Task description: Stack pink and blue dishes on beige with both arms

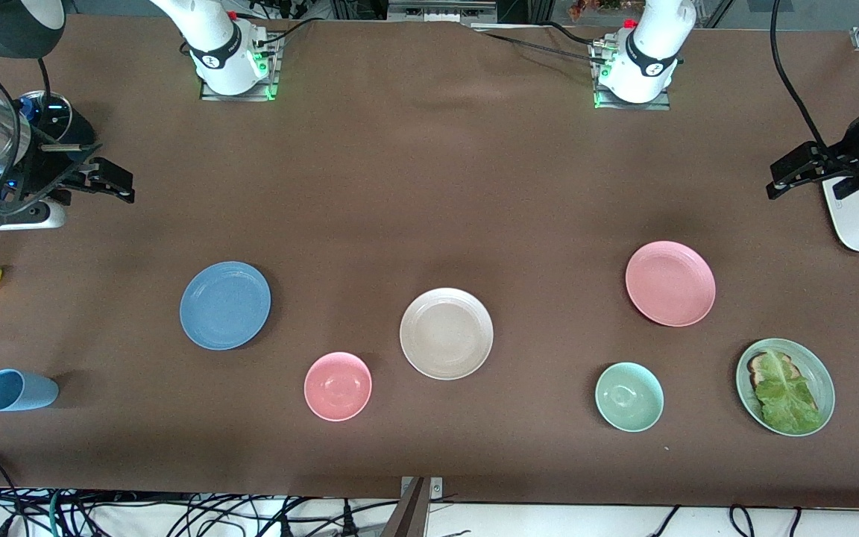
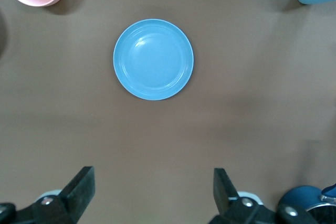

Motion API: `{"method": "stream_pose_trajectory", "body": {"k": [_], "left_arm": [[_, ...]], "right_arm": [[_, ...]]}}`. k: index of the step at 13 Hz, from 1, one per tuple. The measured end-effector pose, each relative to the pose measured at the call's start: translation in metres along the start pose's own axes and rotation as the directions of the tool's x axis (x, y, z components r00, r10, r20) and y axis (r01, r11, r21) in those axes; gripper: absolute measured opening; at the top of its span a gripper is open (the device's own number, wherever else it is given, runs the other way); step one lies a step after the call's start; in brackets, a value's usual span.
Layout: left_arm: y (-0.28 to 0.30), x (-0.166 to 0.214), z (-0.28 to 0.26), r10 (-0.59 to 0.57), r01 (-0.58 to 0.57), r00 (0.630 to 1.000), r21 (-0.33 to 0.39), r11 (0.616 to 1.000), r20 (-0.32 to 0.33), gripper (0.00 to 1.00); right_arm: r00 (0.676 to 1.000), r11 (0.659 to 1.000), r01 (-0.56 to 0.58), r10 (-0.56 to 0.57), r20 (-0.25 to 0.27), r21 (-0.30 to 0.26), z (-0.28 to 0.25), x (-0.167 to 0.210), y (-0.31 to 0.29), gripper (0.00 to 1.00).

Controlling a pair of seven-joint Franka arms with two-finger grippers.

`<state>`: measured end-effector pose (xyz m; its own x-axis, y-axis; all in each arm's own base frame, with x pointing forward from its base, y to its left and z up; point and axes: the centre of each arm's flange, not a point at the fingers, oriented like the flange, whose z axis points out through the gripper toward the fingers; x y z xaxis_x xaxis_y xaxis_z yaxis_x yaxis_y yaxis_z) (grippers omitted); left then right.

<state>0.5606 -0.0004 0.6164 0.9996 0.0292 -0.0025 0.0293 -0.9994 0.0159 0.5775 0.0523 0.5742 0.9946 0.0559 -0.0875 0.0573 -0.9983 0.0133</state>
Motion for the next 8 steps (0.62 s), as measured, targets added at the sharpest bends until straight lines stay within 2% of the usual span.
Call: {"method": "stream_pose_trajectory", "body": {"k": [8], "left_arm": [[-0.004,0.006,-0.007,-0.007,0.007,1.0,0.0,1.0,-0.018,1.0]], "right_arm": [[1.0,1.0,-0.001,0.001,0.0,0.0,0.0,0.0,0.0,1.0]]}}
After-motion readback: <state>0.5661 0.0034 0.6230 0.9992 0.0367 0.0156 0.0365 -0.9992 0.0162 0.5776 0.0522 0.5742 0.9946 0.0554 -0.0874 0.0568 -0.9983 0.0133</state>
